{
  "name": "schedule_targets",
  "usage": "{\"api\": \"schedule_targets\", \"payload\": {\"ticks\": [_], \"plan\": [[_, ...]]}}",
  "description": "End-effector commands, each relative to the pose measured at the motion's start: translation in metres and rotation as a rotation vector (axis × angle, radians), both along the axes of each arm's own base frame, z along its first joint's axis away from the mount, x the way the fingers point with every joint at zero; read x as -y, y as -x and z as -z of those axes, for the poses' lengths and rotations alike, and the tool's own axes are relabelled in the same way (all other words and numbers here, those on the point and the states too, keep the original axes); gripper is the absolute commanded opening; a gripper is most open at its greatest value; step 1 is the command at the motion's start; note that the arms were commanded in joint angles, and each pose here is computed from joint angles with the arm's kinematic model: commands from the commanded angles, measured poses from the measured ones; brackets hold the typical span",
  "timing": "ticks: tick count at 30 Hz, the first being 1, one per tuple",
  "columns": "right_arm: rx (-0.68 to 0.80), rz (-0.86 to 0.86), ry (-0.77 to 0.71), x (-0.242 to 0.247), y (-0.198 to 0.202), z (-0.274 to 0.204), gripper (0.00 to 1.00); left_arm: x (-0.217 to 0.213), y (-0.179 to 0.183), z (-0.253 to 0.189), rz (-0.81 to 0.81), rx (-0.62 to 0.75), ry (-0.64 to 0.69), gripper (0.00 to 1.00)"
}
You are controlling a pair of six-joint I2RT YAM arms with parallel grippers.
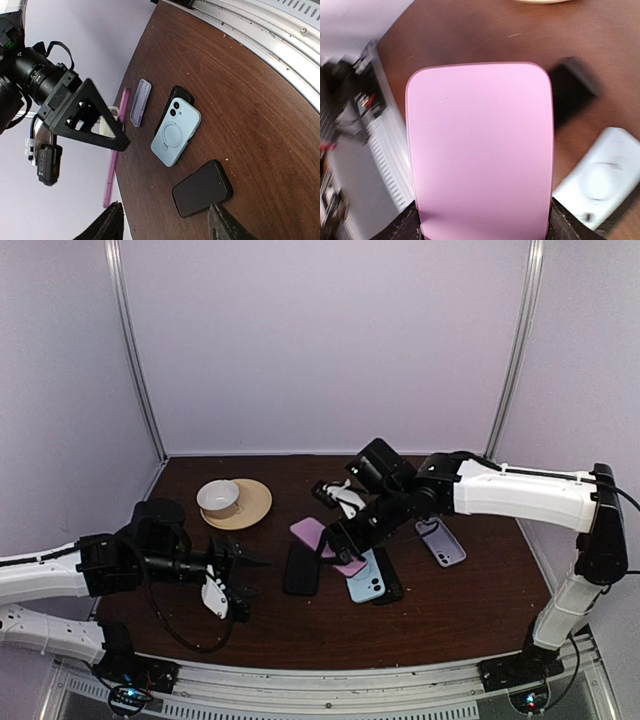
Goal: Take the phone out of the phone case
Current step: Place the phone at the center of the board.
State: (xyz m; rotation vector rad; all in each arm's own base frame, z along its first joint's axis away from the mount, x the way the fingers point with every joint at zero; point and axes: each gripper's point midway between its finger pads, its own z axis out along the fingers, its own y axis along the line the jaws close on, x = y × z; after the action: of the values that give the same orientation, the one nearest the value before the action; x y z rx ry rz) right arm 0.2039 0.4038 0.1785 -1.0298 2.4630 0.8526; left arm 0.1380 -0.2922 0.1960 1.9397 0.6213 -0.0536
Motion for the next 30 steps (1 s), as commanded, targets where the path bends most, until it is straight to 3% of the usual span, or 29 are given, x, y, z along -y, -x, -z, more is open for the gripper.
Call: {"api": "schedule_targets", "payload": {"ticks": [1,5,10,14,20,26,30], "plan": [[0.19,0.34,0.085,0.063,-0.091,-0.012,0.49,0.004,-0.013,-0.013,-0.077,-0.026,0.026,0.61],[0.246,0.576,0.236,0.11,-0.156,0.015,0.49,0.005,-0.018,-0.012,-0.108,-0.043,0.023,0.62],[0.258,0.716,0.37,0.134,-0.205,0.051,0.5,0.005,-0.024,-0.014,-0.15,-0.052,0.033,0.62],[0.228,0.816,0.462,0.153,-0.227,0.082,0.5,0.004,-0.028,-0.013,-0.178,-0.062,0.036,0.62],[0.167,0.858,0.482,0.159,-0.234,0.122,0.51,0.006,-0.033,-0.011,-0.204,-0.073,0.042,0.63],[0.131,0.846,0.484,0.166,-0.228,0.14,0.68,0.006,-0.035,-0.01,-0.221,-0.086,0.042,0.64],[0.134,0.846,0.481,0.174,-0.227,0.138,0.85,0.007,-0.037,-0.006,-0.234,-0.109,0.032,0.65]]}}
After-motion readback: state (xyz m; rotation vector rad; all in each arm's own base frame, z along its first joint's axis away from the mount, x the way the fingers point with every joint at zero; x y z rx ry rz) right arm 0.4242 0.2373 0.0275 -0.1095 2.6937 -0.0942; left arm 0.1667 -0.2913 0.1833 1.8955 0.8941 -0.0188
